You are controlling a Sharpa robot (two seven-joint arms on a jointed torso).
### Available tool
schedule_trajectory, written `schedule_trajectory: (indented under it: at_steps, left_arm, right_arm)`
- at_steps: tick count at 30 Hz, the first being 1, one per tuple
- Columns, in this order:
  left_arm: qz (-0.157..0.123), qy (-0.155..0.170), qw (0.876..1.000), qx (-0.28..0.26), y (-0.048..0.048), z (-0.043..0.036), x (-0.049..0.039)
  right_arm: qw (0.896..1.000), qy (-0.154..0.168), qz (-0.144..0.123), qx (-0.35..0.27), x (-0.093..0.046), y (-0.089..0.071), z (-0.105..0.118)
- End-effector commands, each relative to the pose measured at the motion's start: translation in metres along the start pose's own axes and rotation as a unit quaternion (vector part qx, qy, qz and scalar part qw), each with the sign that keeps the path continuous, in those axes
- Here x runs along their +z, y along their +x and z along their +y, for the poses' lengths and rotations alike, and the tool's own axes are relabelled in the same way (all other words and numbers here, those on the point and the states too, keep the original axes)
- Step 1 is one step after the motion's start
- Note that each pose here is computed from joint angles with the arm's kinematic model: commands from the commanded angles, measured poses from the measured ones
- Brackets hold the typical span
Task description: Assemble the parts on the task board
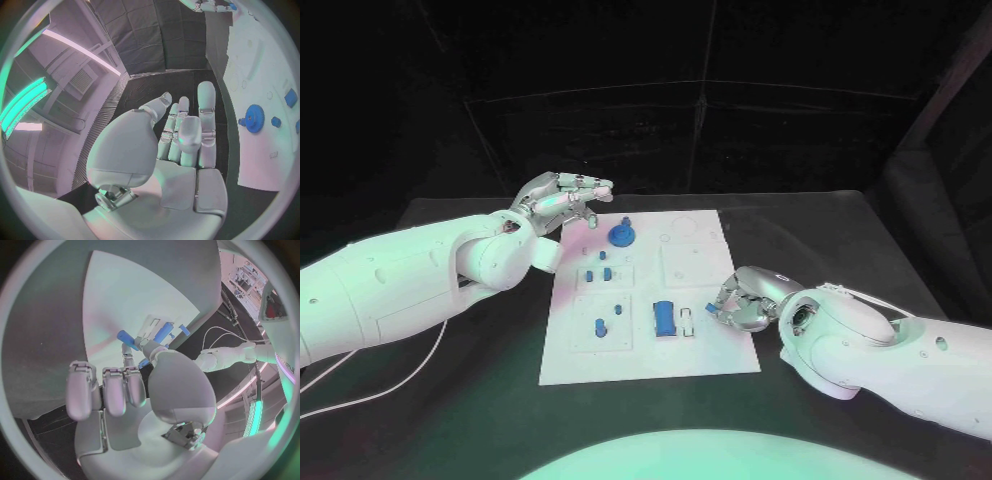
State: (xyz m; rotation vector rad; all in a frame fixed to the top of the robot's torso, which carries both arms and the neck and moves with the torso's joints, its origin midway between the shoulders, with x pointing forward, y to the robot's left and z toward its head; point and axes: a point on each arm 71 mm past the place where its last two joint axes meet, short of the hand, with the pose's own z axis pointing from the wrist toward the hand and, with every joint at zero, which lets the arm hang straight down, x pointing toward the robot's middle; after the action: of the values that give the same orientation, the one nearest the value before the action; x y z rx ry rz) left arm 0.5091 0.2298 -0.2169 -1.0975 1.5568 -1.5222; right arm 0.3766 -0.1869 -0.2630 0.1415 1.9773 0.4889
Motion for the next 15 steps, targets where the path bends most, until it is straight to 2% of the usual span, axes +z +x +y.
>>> schedule_trajectory:
  at_steps: [1,6,15]
  left_arm:
    - [0.008,0.002,1.000,-0.003,0.0017,-0.0007,0.0004]
    - [0.009,0.001,1.000,-0.003,0.0022,-0.0006,0.0004]
    - [0.010,0.000,1.000,-0.004,0.0028,-0.0006,0.0004]
  right_arm:
    - [0.999,-0.013,-0.020,0.038,0.000,-0.002,0.006]
    - [0.999,-0.014,-0.012,0.049,0.003,0.000,0.011]
    - [0.998,0.012,0.043,0.054,0.011,0.012,0.014]
